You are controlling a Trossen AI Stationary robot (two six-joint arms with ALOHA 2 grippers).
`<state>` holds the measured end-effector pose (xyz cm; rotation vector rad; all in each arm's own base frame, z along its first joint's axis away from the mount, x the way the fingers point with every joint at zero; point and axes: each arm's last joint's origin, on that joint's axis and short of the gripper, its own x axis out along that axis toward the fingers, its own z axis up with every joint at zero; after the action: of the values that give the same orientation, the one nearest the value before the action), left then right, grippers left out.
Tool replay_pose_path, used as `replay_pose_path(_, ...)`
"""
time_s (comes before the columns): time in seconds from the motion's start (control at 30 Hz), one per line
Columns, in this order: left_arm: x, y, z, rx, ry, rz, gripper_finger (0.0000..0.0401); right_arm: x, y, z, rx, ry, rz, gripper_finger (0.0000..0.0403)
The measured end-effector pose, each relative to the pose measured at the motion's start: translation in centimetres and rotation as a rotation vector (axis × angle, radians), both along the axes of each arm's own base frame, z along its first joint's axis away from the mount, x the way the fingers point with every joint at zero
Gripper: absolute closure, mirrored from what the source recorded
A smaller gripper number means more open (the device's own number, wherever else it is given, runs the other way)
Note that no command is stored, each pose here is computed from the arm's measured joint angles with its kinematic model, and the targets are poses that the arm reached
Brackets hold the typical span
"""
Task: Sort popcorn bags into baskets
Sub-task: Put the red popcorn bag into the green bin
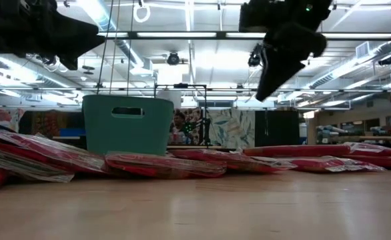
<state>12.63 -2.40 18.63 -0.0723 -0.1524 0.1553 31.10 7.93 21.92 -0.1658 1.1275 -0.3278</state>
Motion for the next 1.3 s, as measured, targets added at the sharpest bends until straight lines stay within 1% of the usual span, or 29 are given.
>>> replay_pose_path(0.1, 0.0, 0.0, 0.0, -0.002, 0.004, -0.001, 0.0257, 0.2, 0.4, -0.5, 0.04, 0.138, 0.011, 0.0275)
replay_pose_path(0.2, 0.0, 0.0, 0.0, -0.005, 0.004, -0.001, 0.0257, 0.2, 0.6, -1.2, 0.071, 0.233, -0.021, 0.0244)
replay_pose_path(0.3, 0.0, 0.0, 0.0, -0.023, 0.001, -0.004, 0.0257, 0.1, 0.7, -2.2, 0.069, 0.297, -0.051, 0.021)
replay_pose_path(0.37, 0.0, 0.0, 0.0, -0.025, 0.002, -0.004, 0.0257, 0.3, 1.0, -3.0, 0.066, 0.321, -0.048, 0.0192)
replay_pose_path(0.47, 0.0, 0.0, -0.1, -0.03, 0.011, -0.005, 0.0257, 0.4, 1.8, -4.2, 0.024, 0.352, -0.027, 0.0178)
replay_pose_path(0.6, 0.1, 0.0, -0.2, -0.039, 0.02, -0.006, 0.0257, 0.2, 2.7, -5.5, -0.087, 0.377, -0.003, 0.0181)
replay_pose_path(0.73, 0.1, 0.0, -0.2, -0.043, 0.019, -0.007, 0.0257, 0.3, 3.0, -6.4, -0.14, 0.39, 0.004, 0.019)
replay_pose_path(0.97, 0.1, 0.0, -0.2, -0.044, 0.019, -0.007, 0.0257, 0.4, 2.6, -6.8, -0.175, 0.374, -0.011, 0.0198)
replay_pose_path(1.3, 0.1, 0.0, -0.2, -0.044, 0.019, -0.007, 0.0257, 0.7, 1.7, -7.1, -0.173, 0.372, -0.03, 0.021)
